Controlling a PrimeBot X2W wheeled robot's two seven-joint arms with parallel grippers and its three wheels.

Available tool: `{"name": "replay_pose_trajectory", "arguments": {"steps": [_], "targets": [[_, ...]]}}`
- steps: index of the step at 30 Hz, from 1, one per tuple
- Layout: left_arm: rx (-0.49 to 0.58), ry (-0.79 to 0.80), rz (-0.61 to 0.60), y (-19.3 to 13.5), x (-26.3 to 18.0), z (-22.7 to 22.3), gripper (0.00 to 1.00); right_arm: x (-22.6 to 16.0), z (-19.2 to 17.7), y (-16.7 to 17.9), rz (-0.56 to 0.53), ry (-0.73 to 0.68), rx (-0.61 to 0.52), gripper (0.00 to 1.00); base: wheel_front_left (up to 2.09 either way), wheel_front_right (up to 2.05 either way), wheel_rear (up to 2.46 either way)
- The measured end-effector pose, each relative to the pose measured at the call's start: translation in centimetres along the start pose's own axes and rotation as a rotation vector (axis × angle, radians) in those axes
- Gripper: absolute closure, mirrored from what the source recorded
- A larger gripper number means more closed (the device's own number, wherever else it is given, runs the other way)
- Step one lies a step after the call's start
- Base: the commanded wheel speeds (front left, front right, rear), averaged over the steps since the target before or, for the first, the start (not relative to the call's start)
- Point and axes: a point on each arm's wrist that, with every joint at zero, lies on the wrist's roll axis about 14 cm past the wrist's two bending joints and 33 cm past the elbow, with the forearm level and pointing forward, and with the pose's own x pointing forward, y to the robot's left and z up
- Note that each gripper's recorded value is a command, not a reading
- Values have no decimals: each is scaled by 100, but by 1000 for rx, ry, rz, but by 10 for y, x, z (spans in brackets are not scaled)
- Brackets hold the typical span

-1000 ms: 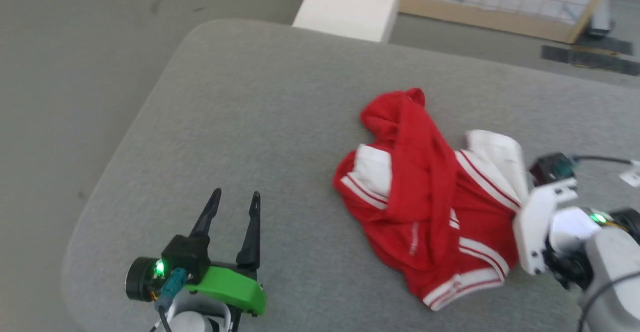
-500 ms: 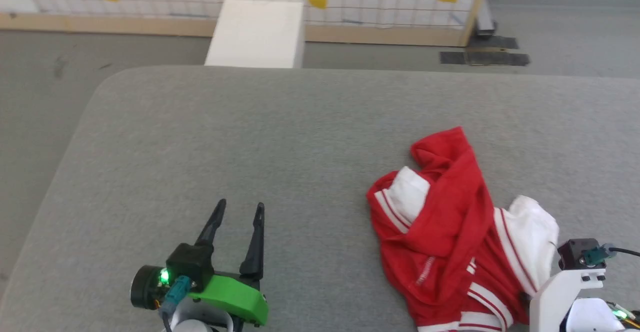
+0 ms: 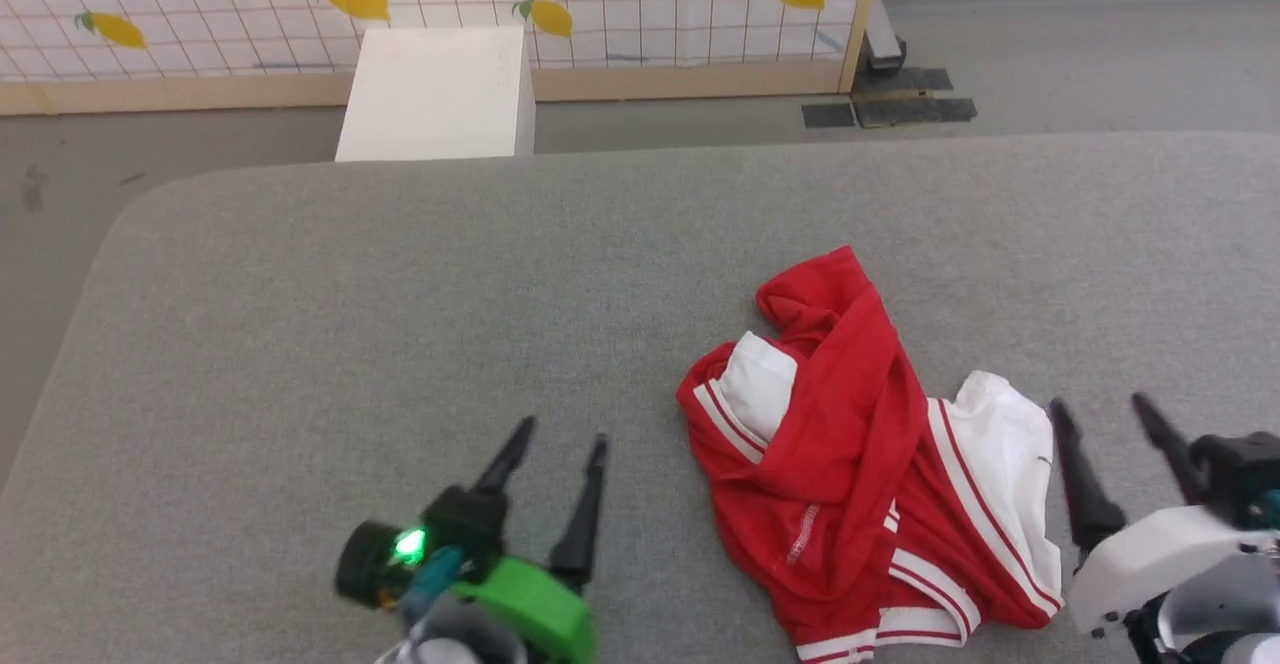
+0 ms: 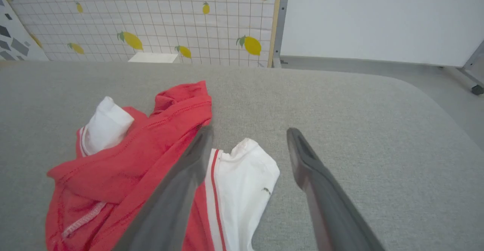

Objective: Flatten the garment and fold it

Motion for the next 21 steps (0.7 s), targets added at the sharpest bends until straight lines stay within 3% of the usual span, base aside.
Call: {"name": "replay_pose_trajectory", "arguments": {"steps": [5, 11, 15, 21], "targets": [[8, 132, -128, -31, 27, -11, 0, -2, 12, -13, -68, -117, -11, 0, 0, 0, 0], [62, 310, -268, -60, 72, -12, 0, -1, 4, -13, -84, -122, -43, 0, 0, 0, 0], [82, 519, -377, -84, 83, -33, 0, 1, 1, -15, -94, -117, -52, 0, 0, 0, 0], [128, 692, -455, -94, 99, -48, 0, 3, -14, -21, -112, -67, -57, 0, 0, 0, 0]]}}
